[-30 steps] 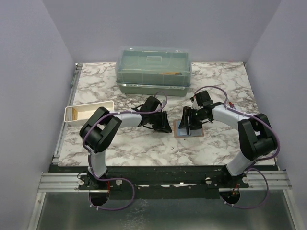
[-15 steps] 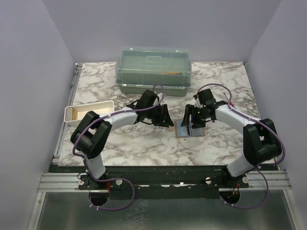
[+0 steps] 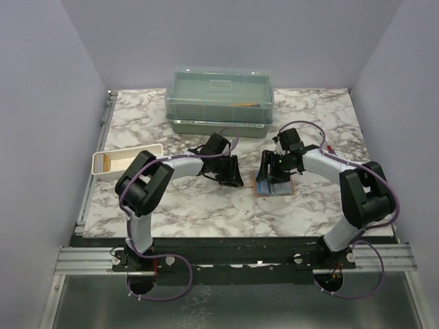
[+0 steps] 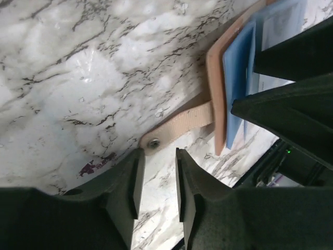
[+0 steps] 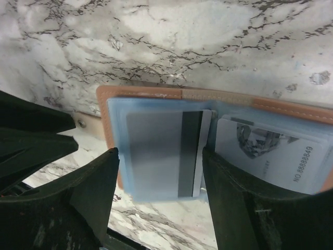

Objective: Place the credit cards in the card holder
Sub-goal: Insert the credit card into the card holder.

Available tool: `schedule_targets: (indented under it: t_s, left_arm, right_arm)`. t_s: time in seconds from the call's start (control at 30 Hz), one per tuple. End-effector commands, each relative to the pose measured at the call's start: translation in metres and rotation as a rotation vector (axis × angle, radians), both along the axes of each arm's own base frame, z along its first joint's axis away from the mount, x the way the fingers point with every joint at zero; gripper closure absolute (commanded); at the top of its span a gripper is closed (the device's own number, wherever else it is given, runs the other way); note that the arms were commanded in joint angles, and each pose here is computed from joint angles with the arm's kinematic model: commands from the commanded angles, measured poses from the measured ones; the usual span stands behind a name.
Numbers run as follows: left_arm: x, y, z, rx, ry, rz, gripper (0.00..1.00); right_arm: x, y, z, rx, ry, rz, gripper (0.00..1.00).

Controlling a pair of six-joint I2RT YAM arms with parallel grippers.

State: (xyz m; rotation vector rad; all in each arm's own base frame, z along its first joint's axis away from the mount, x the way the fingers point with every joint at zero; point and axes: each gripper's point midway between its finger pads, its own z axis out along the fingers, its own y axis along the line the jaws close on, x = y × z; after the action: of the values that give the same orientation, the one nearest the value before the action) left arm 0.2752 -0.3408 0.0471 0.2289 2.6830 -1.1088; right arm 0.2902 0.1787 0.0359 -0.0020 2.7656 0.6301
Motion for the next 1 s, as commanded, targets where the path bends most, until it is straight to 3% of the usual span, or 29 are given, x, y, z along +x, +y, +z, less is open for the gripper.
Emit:
schedule_targets:
  t_s: [0.0, 0.23, 0.37, 0.63, 0.8, 0.97]
  left_arm:
    - [-0.001, 0.01, -0.028, 0.076, 0.029, 0.032, 0.64]
    - [-0.005, 0.012, -0.022, 0.064, 0.024, 0.034, 0.65]
    - [-0.005, 0.012, -0.012, 0.048, 0.009, 0.028, 0.64]
    - [-0.009, 0.027, 0.016, 0.044, -0.012, 0.004, 0.57]
    - [-0.019, 0.012, 0.04, -0.049, 0.004, -0.071, 0.55]
    - [-0.013, 0.001, 0.029, -0.018, -0.008, -0.07, 0.54]
  right_arm:
    - [-0.002, 0.013, -0.018, -0.003, 0.032, 0.002, 0.32]
    - [0.001, 0.043, 0.045, 0.202, -0.077, 0.045, 0.31]
    - [0.003, 0.036, 0.056, 0.169, -0.1, 0.039, 0.3]
    - [0.015, -0.083, 0.026, -0.166, -0.08, -0.307, 0.29]
    - [0.016, -0.126, 0.012, -0.086, -0.057, -0.498, 0.28]
    - [0.012, -0.114, -0.004, -0.001, -0.001, -0.485, 0.3]
